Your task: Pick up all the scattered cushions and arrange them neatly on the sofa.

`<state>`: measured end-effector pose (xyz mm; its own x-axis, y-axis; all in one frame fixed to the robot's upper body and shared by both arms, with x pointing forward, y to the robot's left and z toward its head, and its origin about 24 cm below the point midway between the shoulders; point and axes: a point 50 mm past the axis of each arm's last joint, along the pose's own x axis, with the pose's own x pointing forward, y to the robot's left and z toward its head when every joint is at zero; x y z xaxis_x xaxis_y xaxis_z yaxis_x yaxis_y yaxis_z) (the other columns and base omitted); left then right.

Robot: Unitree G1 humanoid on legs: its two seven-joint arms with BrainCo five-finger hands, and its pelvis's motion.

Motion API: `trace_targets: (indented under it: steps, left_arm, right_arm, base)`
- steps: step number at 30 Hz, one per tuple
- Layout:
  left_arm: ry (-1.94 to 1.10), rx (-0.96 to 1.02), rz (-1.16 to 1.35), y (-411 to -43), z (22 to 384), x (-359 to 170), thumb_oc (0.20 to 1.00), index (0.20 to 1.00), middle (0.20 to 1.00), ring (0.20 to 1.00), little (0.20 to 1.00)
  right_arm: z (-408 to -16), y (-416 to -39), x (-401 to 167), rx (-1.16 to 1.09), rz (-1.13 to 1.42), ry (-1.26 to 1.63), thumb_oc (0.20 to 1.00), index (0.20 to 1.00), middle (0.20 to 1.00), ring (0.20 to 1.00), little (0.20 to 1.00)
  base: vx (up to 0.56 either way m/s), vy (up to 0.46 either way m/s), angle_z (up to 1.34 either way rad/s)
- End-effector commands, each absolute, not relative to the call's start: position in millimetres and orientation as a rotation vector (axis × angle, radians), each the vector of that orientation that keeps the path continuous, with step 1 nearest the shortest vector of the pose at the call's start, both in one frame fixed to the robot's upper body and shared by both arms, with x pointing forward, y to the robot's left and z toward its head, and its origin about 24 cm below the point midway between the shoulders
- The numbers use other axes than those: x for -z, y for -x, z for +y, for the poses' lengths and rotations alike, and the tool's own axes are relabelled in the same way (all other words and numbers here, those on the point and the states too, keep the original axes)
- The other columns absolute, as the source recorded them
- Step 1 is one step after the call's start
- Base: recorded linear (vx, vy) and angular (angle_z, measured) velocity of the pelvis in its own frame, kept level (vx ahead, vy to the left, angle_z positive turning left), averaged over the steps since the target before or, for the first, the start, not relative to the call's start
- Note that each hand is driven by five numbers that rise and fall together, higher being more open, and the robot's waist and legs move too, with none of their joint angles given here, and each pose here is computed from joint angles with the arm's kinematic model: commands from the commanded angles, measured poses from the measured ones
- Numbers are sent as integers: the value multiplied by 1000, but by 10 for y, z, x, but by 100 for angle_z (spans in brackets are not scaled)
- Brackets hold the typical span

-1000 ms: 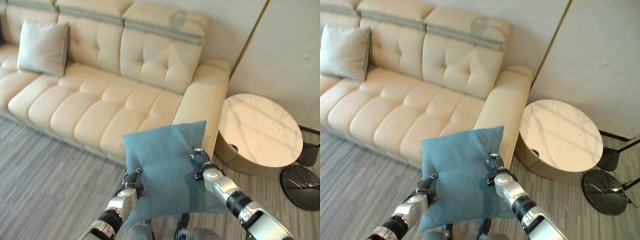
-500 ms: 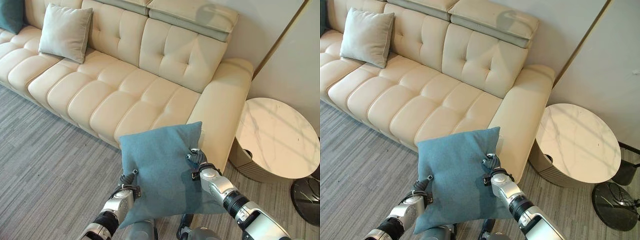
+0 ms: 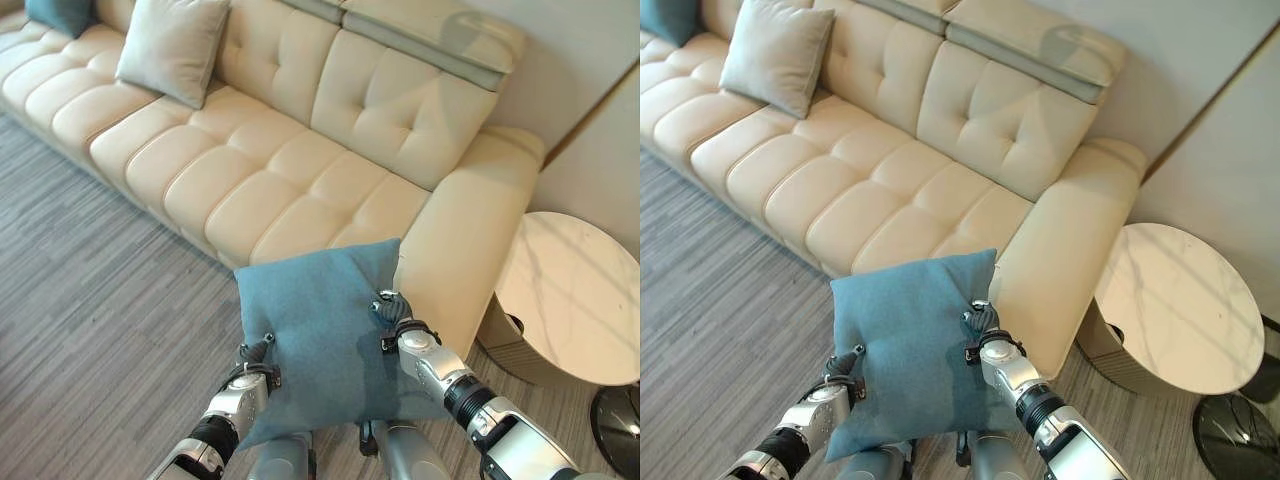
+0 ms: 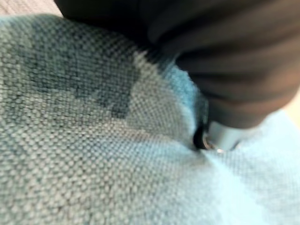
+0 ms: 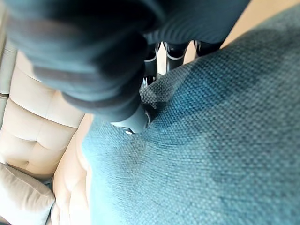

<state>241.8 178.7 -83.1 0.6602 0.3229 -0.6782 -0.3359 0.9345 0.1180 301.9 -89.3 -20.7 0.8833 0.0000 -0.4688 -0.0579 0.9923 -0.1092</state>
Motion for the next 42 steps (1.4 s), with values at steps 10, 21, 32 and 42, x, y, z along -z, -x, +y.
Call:
trace_targets:
  steps: [10, 21, 32, 42]
  left_arm:
    - [260, -211, 338, -3121, 1329, -82, 200, 200, 200, 200, 200]
    - [309, -263, 195, -3183, 1543, -414, 200, 200, 200, 200, 200]
    - [248, -188, 221, -3144, 1382, -391, 200, 200, 200, 200, 200]
    - [244, -197, 143, -3083, 1436, -532, 200, 200, 200, 200, 200]
  right_arm:
    - [-171, -3349, -817, -298, 110, -20, 200, 200, 200, 200, 200]
    - [-257, -3453, -1161, -301, -21, 48, 200, 200, 200, 200, 200]
    - [-293, -3355, -953, -299, 57, 46, 200, 200, 200, 200, 200]
    - [-229, -3315, -1071, -307, 0, 9, 200, 200, 200, 200, 200]
  base:
    - [327, -107, 30]
    - [168, 50, -1]
    - [274, 263, 9]
    - [57, 163, -33]
